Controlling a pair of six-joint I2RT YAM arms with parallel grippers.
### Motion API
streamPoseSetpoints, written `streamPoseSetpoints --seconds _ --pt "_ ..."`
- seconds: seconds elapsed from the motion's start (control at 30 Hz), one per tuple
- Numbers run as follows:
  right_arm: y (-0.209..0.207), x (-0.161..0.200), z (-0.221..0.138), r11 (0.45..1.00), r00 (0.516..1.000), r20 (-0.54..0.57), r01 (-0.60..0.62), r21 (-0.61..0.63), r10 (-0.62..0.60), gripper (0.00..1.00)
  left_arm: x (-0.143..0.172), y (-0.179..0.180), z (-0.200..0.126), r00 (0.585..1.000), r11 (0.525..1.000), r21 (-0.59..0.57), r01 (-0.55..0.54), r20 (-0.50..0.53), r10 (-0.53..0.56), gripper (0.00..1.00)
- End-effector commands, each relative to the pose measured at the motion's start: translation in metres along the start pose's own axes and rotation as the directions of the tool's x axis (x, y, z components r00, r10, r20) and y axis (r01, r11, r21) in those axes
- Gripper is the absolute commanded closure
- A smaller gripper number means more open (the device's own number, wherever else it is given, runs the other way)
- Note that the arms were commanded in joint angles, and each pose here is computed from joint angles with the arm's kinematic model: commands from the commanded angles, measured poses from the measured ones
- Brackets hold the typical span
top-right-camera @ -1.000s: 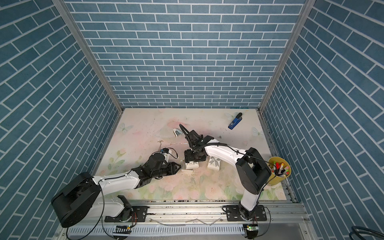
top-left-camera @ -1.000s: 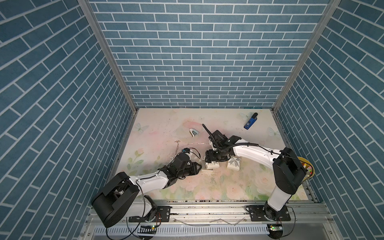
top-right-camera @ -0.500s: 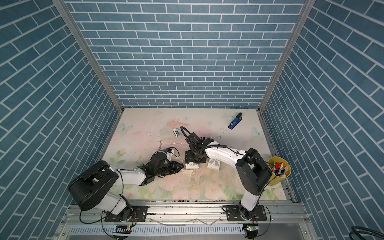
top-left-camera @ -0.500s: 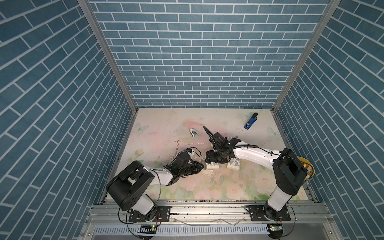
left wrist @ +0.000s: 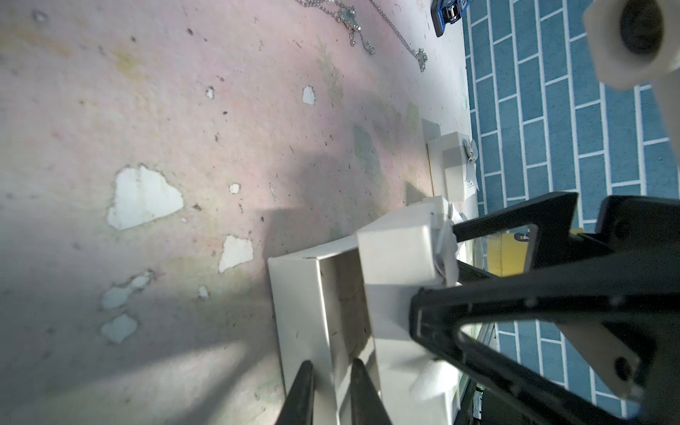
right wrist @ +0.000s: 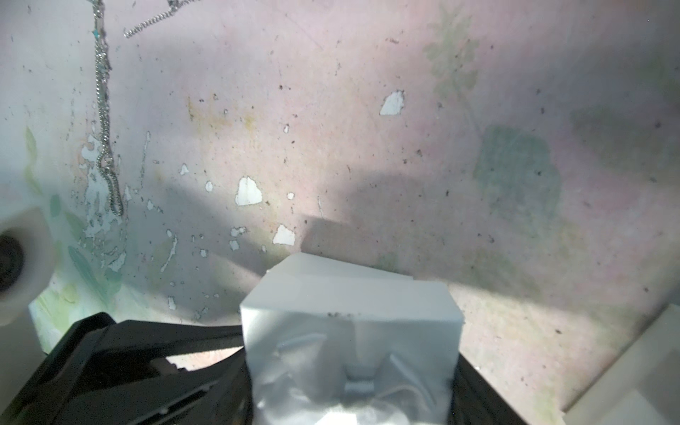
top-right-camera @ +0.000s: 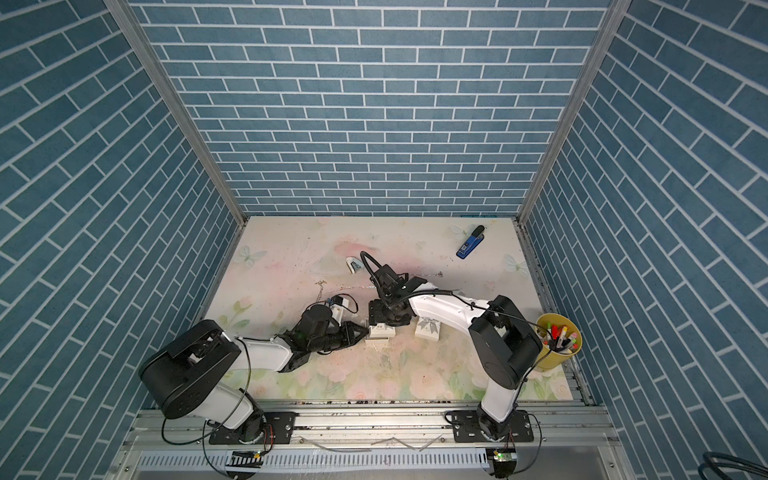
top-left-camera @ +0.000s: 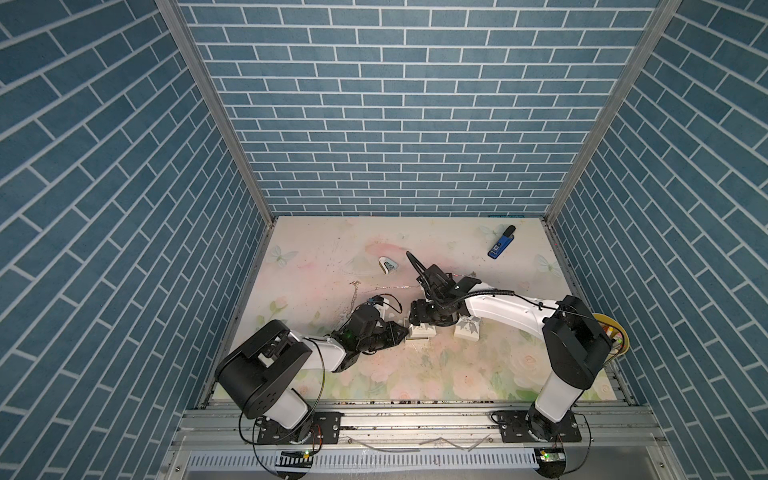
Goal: Take the necklace out of the lift-off lid jewelry box
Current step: Close the lid on the jewelry box.
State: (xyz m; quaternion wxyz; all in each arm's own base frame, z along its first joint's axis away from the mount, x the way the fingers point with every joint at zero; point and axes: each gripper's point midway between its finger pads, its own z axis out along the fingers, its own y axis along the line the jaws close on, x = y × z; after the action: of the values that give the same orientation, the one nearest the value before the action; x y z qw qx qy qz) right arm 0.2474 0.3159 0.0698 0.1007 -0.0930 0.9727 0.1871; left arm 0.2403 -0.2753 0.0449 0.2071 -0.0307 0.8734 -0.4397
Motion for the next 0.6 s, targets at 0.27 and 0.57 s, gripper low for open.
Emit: streamPoseSetpoints --seconds 0.27,0.57 --pt "0.0 -0.005 -0.014 0.999 0.998 0.048 -0.047 0.004 0.047 0.35 0.001 0.001 -0.005 0.999 1.0 0.01 0.029 0.025 -0.029 0.84" --pt "0.002 0.002 -0.017 0.997 0.997 0.038 -0.068 -0.029 0.069 0.35 0.0 0.0 -0.007 0.999 1.0 0.0 0.027 0.037 -0.027 0.84"
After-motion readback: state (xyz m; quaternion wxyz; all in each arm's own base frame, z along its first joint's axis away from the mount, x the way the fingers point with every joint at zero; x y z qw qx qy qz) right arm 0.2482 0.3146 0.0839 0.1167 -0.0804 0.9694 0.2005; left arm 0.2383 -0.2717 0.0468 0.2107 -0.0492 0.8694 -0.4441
